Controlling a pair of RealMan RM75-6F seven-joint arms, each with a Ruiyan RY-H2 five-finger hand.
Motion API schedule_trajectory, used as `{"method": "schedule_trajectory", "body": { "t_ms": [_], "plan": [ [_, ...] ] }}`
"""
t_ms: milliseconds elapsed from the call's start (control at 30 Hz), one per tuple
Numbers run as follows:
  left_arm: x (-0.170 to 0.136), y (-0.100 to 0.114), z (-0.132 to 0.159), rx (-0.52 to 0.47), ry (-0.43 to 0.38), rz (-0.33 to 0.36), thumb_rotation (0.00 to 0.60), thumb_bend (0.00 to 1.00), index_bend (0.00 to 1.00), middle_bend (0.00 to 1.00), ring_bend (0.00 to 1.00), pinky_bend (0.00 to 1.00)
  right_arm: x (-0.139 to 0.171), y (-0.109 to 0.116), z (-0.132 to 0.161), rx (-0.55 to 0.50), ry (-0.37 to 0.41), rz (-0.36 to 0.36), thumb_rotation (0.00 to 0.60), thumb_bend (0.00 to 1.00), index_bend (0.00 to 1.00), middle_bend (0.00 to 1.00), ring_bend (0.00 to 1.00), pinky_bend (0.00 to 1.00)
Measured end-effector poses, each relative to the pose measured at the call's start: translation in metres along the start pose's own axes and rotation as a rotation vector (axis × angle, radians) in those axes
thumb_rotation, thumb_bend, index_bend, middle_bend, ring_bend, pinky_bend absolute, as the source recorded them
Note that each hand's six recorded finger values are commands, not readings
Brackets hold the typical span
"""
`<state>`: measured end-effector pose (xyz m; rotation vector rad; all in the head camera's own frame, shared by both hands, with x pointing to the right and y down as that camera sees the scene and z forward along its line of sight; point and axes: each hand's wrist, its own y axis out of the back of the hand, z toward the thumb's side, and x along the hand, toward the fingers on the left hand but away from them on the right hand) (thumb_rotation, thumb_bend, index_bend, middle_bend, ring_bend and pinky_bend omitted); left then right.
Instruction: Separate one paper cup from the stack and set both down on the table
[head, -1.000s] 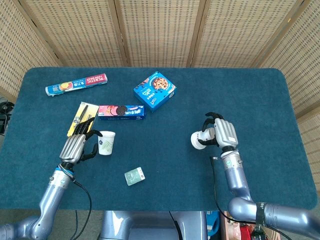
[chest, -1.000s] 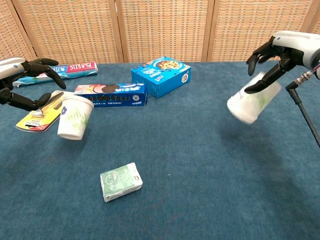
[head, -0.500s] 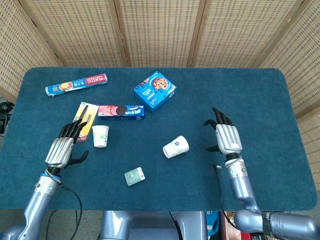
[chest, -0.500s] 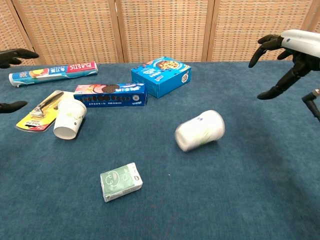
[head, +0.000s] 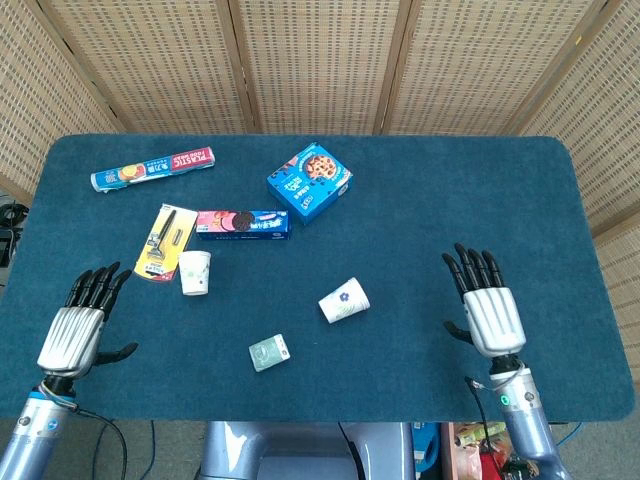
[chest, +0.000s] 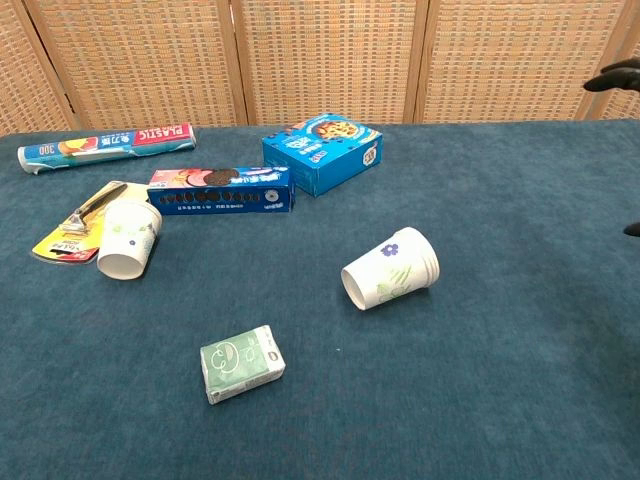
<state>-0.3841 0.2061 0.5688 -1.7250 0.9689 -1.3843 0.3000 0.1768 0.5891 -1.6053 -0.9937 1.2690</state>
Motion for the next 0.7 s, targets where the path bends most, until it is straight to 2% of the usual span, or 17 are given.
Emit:
{"method": "schedule_trajectory", "body": {
  "t_ms": [100,233,433,700],
  "plan": [
    [-0.015,-0.002,-0.004,0.031,0.003,-0.003,0.6,0.09,0.0,0.0,0.0,0.0,0.018,0.002,-0.007,0.026,0.01,-0.024,0.6,0.12,0.05,0.0,0.0,0.0],
    [-0.025,-0.004,-0.006,0.046,0.0,0.003,0.6,0.09,0.0,0.0,0.0,0.0,0.04,-0.003,-0.018,0.056,0.022,-0.011,0.6,0.11,0.05,0.0,0.0,0.0],
    [-0.038,0.002,-0.004,0.077,-0.011,0.035,0.6,0.09,0.0,0.0,0.0,0.0,0.059,-0.005,-0.024,0.042,0.034,-0.006,0.6,0.11,0.05,0.0,0.0,0.0],
    [-0.05,0.0,-0.006,0.115,-0.006,0.036,0.6,0.09,0.0,0.0,0.0,0.0,0.079,-0.005,-0.027,0.02,0.052,-0.018,0.6,0.11,0.05,0.0,0.0,0.0]
  ]
}}
